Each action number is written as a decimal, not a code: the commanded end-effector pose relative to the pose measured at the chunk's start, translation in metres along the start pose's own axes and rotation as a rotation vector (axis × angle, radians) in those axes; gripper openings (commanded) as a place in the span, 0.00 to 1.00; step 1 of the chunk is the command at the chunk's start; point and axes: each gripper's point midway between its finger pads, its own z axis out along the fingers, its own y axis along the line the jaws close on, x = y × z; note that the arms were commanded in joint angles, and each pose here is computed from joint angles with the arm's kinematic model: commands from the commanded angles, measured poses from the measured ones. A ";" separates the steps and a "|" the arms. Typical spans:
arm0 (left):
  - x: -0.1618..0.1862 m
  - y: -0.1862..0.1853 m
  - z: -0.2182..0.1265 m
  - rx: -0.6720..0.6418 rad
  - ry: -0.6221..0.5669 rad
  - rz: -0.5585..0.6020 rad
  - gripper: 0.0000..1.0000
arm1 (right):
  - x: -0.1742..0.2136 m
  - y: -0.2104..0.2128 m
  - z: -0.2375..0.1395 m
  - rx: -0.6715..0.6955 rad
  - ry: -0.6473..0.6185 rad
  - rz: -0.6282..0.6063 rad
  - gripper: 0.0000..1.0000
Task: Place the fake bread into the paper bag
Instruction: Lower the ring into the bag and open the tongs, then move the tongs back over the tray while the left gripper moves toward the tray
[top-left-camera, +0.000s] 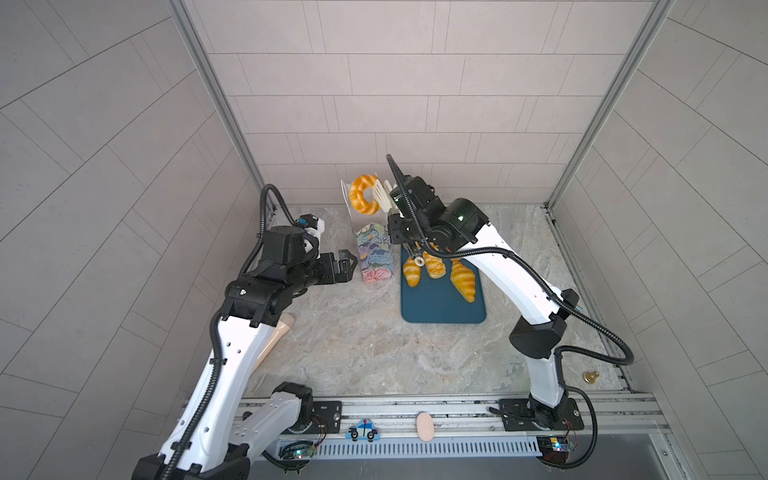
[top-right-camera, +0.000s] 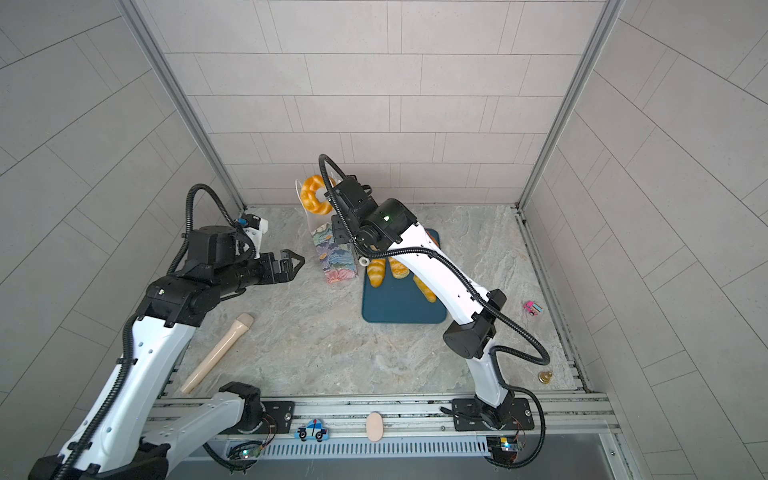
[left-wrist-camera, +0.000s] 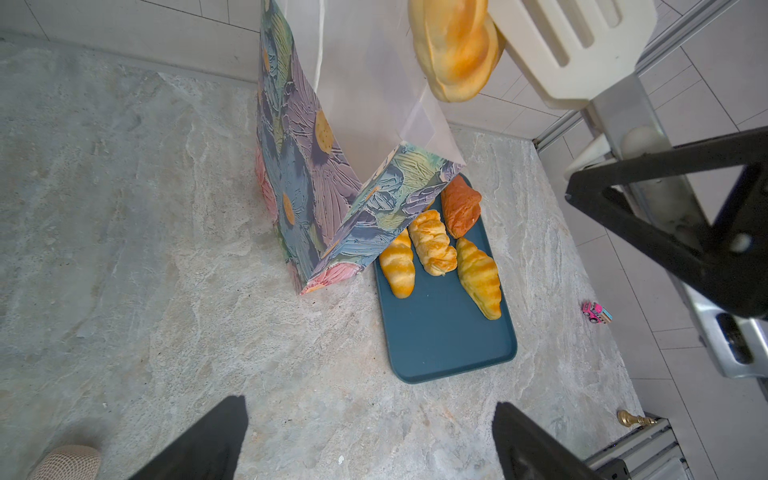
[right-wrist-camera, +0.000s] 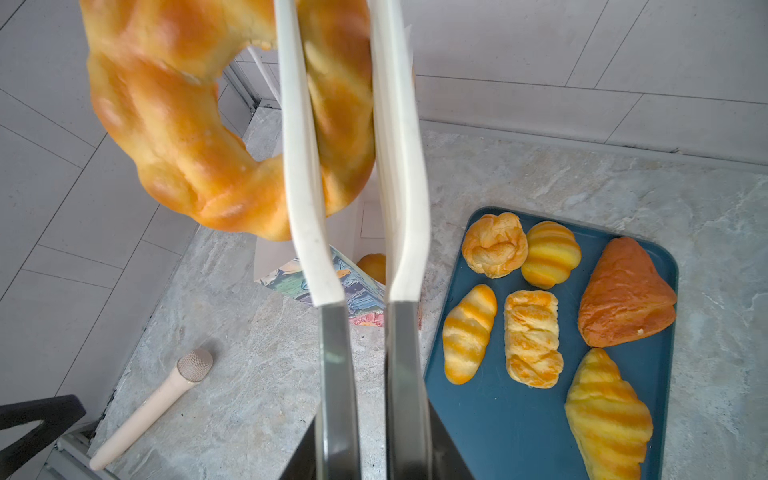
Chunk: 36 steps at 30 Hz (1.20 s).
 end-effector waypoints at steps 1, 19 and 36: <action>0.005 0.001 -0.004 0.003 0.009 -0.015 1.00 | -0.011 0.002 0.007 0.029 -0.056 -0.005 0.32; 0.013 0.001 -0.003 0.015 0.024 -0.043 1.00 | -0.005 -0.003 0.028 0.150 -0.074 -0.031 0.34; 0.011 -0.009 -0.003 0.072 0.027 -0.049 1.00 | 0.001 -0.013 0.023 0.211 -0.058 -0.073 0.43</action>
